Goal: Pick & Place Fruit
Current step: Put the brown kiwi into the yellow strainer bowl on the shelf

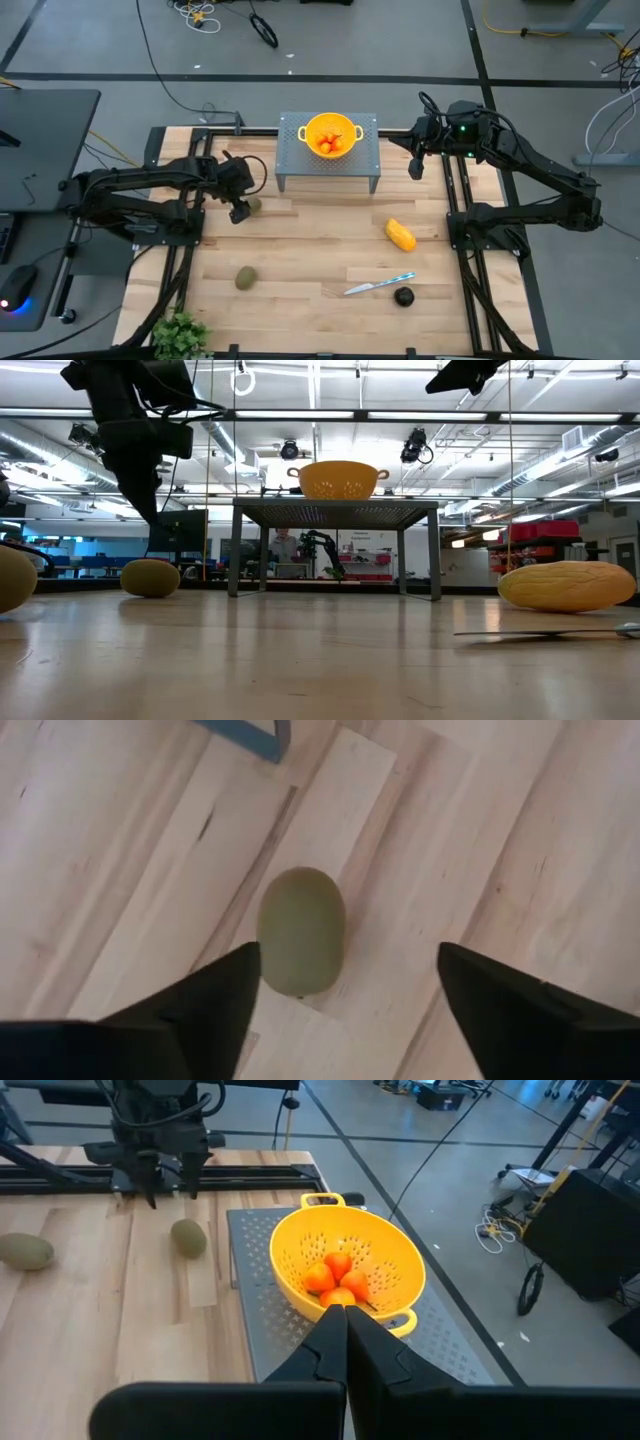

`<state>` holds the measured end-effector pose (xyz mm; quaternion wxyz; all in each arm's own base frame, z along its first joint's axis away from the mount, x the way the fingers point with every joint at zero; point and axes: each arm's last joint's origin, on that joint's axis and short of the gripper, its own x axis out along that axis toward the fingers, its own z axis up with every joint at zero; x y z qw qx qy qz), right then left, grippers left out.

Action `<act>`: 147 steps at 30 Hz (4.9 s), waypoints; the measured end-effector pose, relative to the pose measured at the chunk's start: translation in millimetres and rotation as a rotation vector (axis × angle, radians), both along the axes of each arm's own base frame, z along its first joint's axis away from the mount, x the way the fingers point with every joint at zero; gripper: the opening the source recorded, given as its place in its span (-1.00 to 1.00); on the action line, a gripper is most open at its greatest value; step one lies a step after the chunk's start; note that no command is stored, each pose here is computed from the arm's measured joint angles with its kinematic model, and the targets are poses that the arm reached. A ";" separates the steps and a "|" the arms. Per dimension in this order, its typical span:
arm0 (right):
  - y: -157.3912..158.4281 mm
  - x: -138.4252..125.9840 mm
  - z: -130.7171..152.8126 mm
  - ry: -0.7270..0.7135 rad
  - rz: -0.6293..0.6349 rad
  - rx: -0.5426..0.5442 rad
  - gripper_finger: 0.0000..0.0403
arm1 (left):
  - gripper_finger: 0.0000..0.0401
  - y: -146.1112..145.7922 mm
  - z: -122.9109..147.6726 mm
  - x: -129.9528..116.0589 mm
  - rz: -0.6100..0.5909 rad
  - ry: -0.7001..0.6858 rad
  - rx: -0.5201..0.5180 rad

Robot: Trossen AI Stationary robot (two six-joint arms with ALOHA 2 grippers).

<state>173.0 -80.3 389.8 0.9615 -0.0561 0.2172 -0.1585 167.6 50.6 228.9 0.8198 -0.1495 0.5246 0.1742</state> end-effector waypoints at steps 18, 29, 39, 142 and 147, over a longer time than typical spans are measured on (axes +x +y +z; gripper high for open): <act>0.0 0.0 0.0 -0.001 -0.001 0.002 -1.00 | 0.92 2.2 -0.7 0.9 0.028 0.016 0.056; 0.0 0.0 0.1 -0.004 -0.004 0.009 -1.00 | 0.92 9.0 -21.0 19.4 0.039 0.109 0.074; 0.0 0.0 0.1 -0.004 -0.004 0.009 -1.00 | 0.92 12.3 -42.7 31.7 0.032 0.206 0.033; -0.1 0.0 0.2 -0.002 0.000 -0.002 -1.00 | 0.13 10.6 -84.4 33.3 -0.075 0.249 -0.023; -0.1 0.0 0.2 -0.002 0.000 -0.002 -1.00 | 0.14 10.5 -84.4 33.2 -0.075 0.249 -0.023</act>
